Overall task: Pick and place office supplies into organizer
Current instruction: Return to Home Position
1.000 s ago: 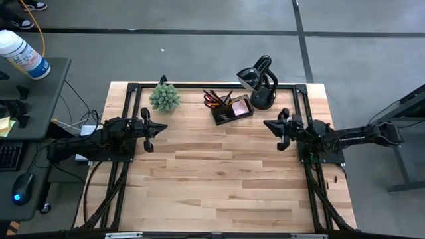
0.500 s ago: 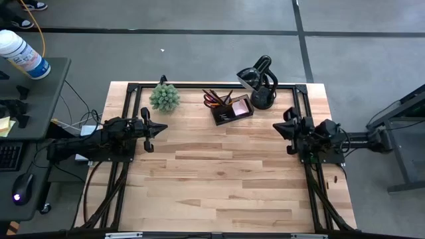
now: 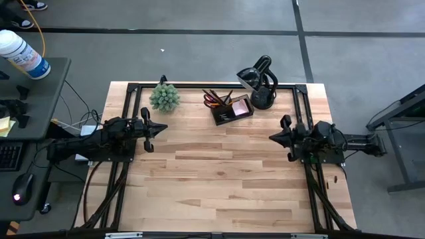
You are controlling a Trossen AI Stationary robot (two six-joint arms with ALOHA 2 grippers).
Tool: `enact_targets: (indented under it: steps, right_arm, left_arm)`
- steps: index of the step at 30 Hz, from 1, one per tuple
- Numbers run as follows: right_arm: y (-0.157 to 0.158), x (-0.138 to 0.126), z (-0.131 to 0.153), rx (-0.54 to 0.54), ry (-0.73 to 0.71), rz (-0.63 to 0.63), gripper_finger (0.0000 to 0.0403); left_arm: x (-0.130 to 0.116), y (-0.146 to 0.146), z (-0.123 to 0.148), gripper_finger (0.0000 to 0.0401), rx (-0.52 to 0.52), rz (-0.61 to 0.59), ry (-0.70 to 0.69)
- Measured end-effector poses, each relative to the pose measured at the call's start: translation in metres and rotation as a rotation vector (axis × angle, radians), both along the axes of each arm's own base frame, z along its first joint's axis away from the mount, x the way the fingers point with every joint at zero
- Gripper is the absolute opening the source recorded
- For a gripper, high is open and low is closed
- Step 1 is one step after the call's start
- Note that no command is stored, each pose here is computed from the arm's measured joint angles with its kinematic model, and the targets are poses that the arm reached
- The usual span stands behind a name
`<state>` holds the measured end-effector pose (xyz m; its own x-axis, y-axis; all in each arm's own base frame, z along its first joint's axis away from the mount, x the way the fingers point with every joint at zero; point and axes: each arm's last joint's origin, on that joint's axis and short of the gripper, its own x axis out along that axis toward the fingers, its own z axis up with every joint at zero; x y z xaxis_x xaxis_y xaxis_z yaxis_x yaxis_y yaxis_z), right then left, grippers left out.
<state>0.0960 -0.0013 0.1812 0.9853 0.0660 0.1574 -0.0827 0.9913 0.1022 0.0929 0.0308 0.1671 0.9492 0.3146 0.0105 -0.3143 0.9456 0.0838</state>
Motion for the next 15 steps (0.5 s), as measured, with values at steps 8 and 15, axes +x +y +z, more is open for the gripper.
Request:
enact_targets:
  steps: [8,15]
  right_arm:
    - [0.0,0.001,-0.011,-0.002,0.114,-0.013,0.0]
    - [-0.004,0.002,-0.013,-0.014,0.135,-0.15,0.0]
  left_arm:
    - [0.0,0.0,0.0,0.0001,0.0,0.0,0.0]
    - [0.0,0.0,0.0,0.0001,0.0,0.0,0.0]
